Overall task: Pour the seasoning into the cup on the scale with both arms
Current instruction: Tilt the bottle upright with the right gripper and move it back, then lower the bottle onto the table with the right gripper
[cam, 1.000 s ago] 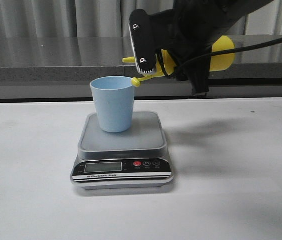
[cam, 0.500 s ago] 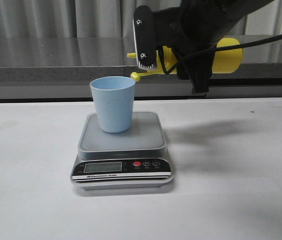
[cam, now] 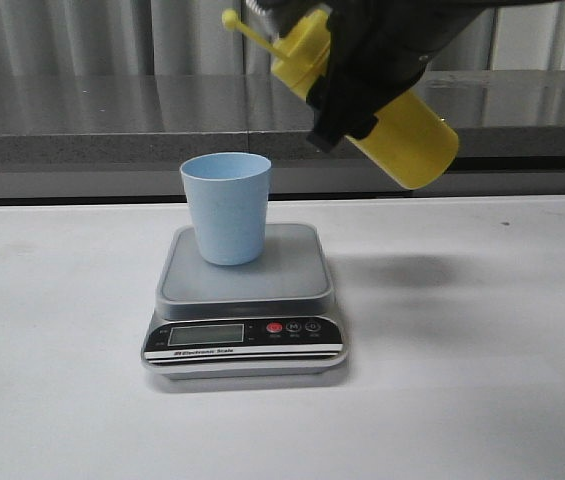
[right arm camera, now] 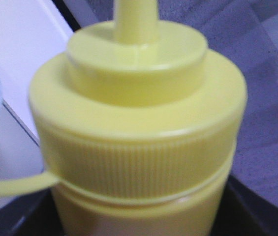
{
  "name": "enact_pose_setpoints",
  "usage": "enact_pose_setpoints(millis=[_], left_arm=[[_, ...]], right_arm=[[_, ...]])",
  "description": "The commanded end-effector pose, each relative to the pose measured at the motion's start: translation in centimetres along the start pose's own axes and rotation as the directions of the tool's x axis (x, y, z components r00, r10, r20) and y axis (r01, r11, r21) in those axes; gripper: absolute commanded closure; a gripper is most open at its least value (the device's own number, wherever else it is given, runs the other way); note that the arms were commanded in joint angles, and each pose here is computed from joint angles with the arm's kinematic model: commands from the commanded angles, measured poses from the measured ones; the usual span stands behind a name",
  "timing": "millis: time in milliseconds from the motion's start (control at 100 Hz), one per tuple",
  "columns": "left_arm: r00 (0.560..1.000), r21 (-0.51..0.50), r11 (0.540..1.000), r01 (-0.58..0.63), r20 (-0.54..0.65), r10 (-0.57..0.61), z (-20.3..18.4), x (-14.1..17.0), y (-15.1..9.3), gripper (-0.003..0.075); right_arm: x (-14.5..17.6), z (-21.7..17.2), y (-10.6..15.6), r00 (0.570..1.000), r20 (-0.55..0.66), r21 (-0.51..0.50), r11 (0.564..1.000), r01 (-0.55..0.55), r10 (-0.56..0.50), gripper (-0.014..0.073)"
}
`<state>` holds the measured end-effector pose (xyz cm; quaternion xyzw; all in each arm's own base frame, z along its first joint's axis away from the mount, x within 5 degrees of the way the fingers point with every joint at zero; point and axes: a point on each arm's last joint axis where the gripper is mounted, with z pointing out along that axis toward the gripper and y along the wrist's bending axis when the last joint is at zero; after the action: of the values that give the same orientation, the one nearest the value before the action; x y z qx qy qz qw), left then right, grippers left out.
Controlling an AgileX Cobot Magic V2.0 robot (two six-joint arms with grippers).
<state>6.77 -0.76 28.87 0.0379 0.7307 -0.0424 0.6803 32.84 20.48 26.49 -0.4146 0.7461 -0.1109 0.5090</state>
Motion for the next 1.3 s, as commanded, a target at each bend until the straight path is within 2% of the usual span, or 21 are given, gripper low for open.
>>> enact_pose_setpoints(millis=[0, 160, 300, 400, 550, 750, 1010, 1150, 1290], left_arm=[[0.995, 0.003, 1.000, 0.003, 0.100, -0.003, -0.1, -1.6, 0.0, 0.0740], [0.995, 0.003, 1.000, 0.003, 0.100, -0.003, -0.1, -1.6, 0.0, 0.0740], [0.995, 0.003, 1.000, 0.003, 0.100, -0.003, -0.1, -1.6, 0.0, 0.0740], [0.995, 0.003, 1.000, 0.003, 0.100, -0.003, -0.1, -1.6, 0.0, 0.0740], [0.995, 0.003, 1.000, 0.003, 0.100, -0.003, -0.1, -1.6, 0.0, 0.0740], [0.995, 0.003, 1.000, 0.003, 0.100, -0.003, -0.1, -1.6, 0.0, 0.0740], [0.995, 0.003, 1.000, 0.003, 0.100, -0.003, -0.1, -1.6, 0.0, 0.0740], [0.995, 0.003, 1.000, 0.003, 0.100, -0.003, -0.1, -1.6, 0.0, 0.0740], [0.995, 0.003, 1.000, 0.003, 0.100, -0.003, -0.1, -1.6, 0.0, 0.0740]], right_arm=[[-2.0, -2.7, -2.7, 0.981, 0.095, 0.009, 0.985, -0.170, 0.168, 0.0403], [-1.5, -3.8, -4.6, 0.895, 0.086, -0.019, 0.899, -0.437, 0.437, 0.0403], [-0.6, -4.2, -6.1, 0.825, 0.074, -0.017, 0.828, -0.560, 0.560, 0.0403], [-0.2, -4.4, -6.7, 0.810, 0.096, -0.038, 0.816, -0.577, 0.578, 0.0403], [0.4, -4.8, -6.8, 0.790, 0.186, -0.123, 0.811, -0.571, 0.584, 0.0403], [2.3, -4.7, -5.9, 0.717, 0.316, -0.209, 0.782, -0.587, 0.622, 0.0403], [6.0, -5.2, -4.7, 0.639, 0.492, -0.138, 0.777, -0.614, 0.591, 0.0403], [7.7, -4.9, -3.7, 0.633, 0.502, -0.113, 0.771, -0.627, 0.589, 0.0403], [8.6, -3.6, -2.8, 0.652, 0.461, -0.115, 0.769, -0.629, 0.602, 0.0403]])
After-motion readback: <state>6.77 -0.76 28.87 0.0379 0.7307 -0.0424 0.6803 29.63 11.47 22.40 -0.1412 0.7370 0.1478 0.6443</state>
